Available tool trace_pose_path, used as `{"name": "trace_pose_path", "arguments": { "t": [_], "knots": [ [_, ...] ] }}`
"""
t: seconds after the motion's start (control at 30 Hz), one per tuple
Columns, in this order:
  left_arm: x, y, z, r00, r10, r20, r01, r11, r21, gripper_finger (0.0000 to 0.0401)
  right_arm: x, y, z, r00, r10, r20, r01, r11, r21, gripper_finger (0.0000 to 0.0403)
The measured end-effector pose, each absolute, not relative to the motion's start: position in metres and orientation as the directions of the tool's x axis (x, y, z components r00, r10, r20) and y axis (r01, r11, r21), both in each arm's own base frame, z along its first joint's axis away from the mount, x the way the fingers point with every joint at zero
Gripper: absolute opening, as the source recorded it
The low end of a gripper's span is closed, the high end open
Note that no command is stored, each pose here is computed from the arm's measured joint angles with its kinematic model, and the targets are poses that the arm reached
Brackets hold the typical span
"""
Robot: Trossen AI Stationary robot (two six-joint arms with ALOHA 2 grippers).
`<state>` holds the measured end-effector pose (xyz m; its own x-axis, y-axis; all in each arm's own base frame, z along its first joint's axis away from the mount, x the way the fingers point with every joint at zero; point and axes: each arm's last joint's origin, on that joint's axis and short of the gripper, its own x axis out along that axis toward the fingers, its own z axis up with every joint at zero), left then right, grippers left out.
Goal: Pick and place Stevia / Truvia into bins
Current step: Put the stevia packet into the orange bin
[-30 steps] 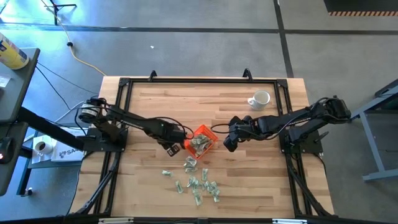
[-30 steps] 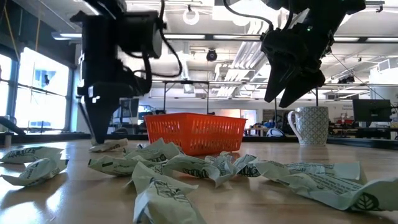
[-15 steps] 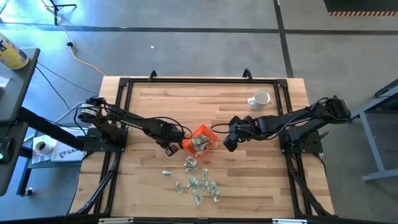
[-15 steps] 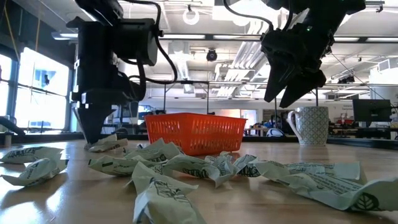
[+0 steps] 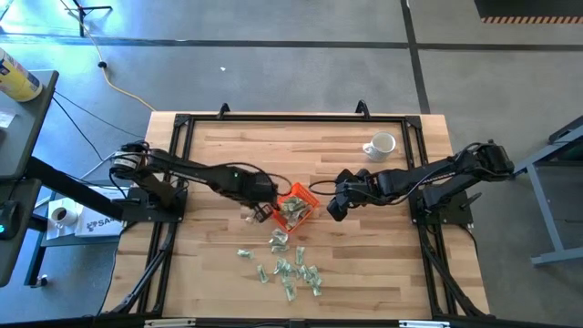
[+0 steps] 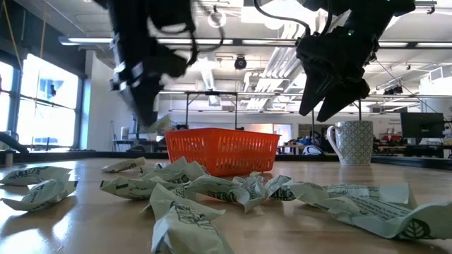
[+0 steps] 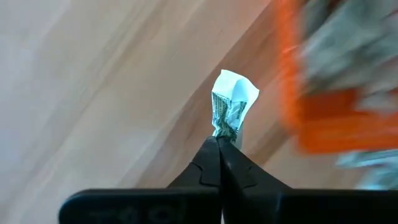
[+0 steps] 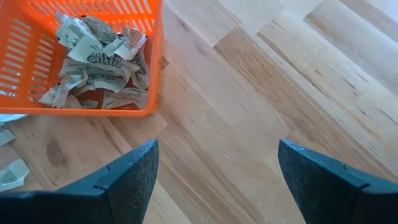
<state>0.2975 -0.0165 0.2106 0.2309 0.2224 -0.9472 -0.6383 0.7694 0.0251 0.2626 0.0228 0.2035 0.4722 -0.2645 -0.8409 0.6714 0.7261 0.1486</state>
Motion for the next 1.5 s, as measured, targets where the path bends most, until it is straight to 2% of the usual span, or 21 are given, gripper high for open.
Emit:
{"name": "trace_pose_path", "arguments": {
  "t": [0.2,0.33,0.47,0.67,0.77,0.9,0.93,1.13,1.23,1.33,1.5],
  "knots": [
    [0.332,-0.02,0.25,0.521,0.16,-0.838,-0.542,0.821,-0.18,0.0022,0.262,0.024,0.203,0.47,-0.232,-0.852,0.651,0.743,0.157,0.0318],
    [0.349,-0.017,0.248,0.611,0.141,-0.779,-0.519,0.814,-0.26,0.0022,0.262,0.03,0.203,0.475,-0.211,-0.855,0.626,0.763,0.159,0.0318],
    [0.362,-0.013,0.227,0.587,0.128,-0.8,-0.533,0.804,-0.263,0.0038,0.26,0.04,0.203,0.478,-0.204,-0.854,0.601,0.786,0.149,0.0318],
    [0.368,-0.016,0.203,0.528,0.106,-0.843,-0.592,0.757,-0.276,0.0128,0.255,0.052,0.202,0.466,-0.211,-0.859,0.58,0.806,0.116,0.0318],
    [0.363,-0.016,0.205,0.494,0.078,-0.866,-0.613,0.738,-0.283,0.0178,0.252,0.056,0.201,0.449,-0.221,-0.866,0.579,0.81,0.093,0.0318],
    [0.34,-0.021,0.226,0.384,0.028,-0.923,-0.623,0.746,-0.236,0.0231,0.25,0.058,0.201,0.443,-0.221,-0.869,0.57,0.817,0.082,0.0318],
    [0.33,-0.024,0.23,0.326,0.037,-0.945,-0.633,0.751,-0.189,0.024,0.25,0.058,0.201,0.442,-0.223,-0.869,0.567,0.82,0.077,0.0318],
    [0.287,-0.047,0.244,0.087,0.134,-0.987,-0.719,0.694,0.031,0.0256,0.252,0.051,0.201,0.446,-0.257,-0.858,0.554,0.832,0.039,0.0318],
    [0.283,-0.058,0.234,0.072,0.14,-0.988,-0.721,0.691,0.045,0.0257,0.255,0.044,0.202,0.452,-0.267,-0.851,0.547,0.837,0.028,0.0318],
    [0.292,-0.066,0.217,0.135,0.123,-0.983,-0.714,0.7,-0.011,0.0257,0.258,0.037,0.203,0.462,-0.267,-0.846,0.535,0.845,0.026,0.0318],
    [0.298,-0.06,0.192,0.113,0.179,-0.977,-0.731,0.681,0.04,0.0257,0.263,0.027,0.204,0.481,-0.238,-0.844,0.527,0.848,0.061,0.0318]
  ]
}}
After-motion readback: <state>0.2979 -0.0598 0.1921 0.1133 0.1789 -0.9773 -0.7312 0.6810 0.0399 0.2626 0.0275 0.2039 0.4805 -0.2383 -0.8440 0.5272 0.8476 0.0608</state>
